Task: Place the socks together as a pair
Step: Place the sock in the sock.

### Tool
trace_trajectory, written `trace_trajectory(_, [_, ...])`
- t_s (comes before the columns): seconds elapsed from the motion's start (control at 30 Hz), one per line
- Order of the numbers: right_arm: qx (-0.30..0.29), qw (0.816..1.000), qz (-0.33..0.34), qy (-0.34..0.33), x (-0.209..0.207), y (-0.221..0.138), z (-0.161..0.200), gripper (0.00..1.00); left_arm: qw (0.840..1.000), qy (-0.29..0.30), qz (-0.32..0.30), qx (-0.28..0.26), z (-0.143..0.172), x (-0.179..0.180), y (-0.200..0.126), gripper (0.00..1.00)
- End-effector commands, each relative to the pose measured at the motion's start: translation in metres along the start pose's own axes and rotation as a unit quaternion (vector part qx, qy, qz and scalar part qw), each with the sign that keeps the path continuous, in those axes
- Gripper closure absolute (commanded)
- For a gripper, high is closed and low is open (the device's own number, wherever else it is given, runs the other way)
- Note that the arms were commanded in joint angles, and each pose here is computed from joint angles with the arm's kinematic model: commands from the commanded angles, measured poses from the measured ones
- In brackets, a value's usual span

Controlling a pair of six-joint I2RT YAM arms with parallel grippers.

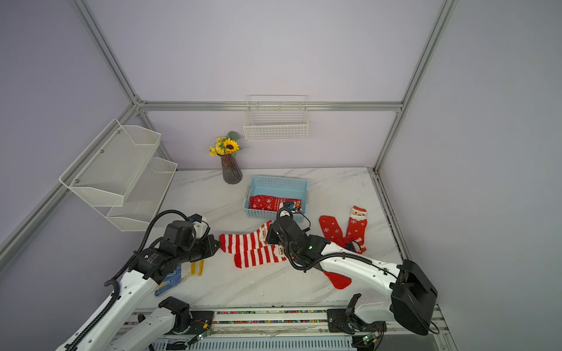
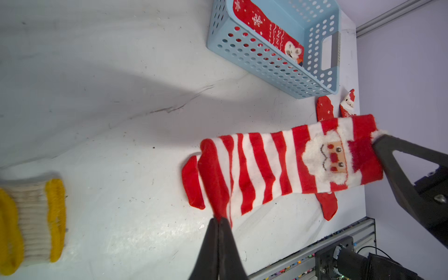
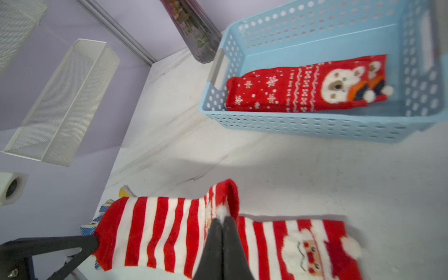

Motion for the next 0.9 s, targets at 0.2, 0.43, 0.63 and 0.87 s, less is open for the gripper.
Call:
trace_trajectory(0.2, [-0.012,0.997,0.074,0.019,-0.061,-0.01,0.019,1.0,0.998,-0.015,0.029,0.048,0.022,-0.002,0.052,1.0])
trace_trajectory(0.43, [0.001,0.996,0.084,0.024,-0.081,-0.004,0.043,1.0,0.999,0.0,0.002,0.054,0.033,0.003,0.079,1.0])
trace_trajectory(0.63, [0.01,0.996,0.082,0.027,-0.088,0.004,0.057,1.0,0.998,-0.001,-0.022,0.058,0.041,0.015,0.087,1.0])
trace_trajectory(0.87, [0.003,0.996,0.08,0.028,-0.087,0.009,0.057,1.0,0.998,-0.023,-0.036,0.049,0.046,0.027,0.088,1.0])
Point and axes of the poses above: each gripper's point midway between its finger pads, its own y axis out along the fingers, its own x axis along the line the jaws close on, z = x × y, the point moved 2 cm from there along -y, back along the fingers, and after that the axes turned 3 degrees about -y, right-handed, at the moved point
